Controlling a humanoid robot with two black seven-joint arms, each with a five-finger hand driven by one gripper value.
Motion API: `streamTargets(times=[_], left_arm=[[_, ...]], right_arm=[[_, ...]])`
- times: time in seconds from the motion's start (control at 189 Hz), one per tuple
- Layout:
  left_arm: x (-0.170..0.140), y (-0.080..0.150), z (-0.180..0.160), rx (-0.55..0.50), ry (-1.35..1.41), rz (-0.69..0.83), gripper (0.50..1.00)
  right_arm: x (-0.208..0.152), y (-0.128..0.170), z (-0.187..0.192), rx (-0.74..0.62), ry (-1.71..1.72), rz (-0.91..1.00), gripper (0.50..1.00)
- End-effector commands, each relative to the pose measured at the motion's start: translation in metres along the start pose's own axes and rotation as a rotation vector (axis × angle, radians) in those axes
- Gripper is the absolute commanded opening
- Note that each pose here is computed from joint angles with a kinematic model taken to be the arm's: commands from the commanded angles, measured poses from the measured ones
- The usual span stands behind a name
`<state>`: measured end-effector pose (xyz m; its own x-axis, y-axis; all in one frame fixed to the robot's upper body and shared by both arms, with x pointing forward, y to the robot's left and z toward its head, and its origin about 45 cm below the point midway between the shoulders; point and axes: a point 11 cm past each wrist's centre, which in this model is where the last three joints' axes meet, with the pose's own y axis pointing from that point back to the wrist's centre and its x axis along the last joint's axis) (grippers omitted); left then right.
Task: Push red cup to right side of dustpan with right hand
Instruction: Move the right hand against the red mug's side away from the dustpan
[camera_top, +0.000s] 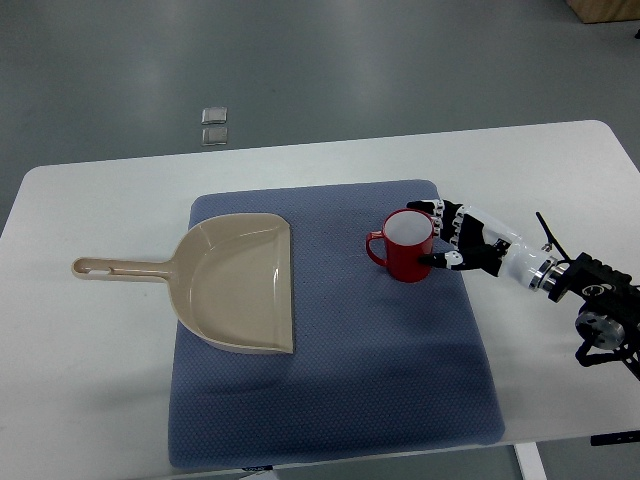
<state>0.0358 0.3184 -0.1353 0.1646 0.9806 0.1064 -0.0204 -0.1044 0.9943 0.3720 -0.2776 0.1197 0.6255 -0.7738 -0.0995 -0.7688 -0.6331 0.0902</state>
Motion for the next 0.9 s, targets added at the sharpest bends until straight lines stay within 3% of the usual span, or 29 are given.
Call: streamTargets(times=[0.0, 0.893], left_arm=[[0.0, 0.0, 0.0, 0.0, 0.0, 0.001, 1.0], [0.0, 0.0, -0.001, 0.002, 0.002, 0.001, 1.0]], right_arm=[[0.001, 0.0, -0.002, 0.004, -0.002, 0.0, 0.934], [-0.02, -0.02, 0.002, 0.04, -0.038, -0.009, 0.934]])
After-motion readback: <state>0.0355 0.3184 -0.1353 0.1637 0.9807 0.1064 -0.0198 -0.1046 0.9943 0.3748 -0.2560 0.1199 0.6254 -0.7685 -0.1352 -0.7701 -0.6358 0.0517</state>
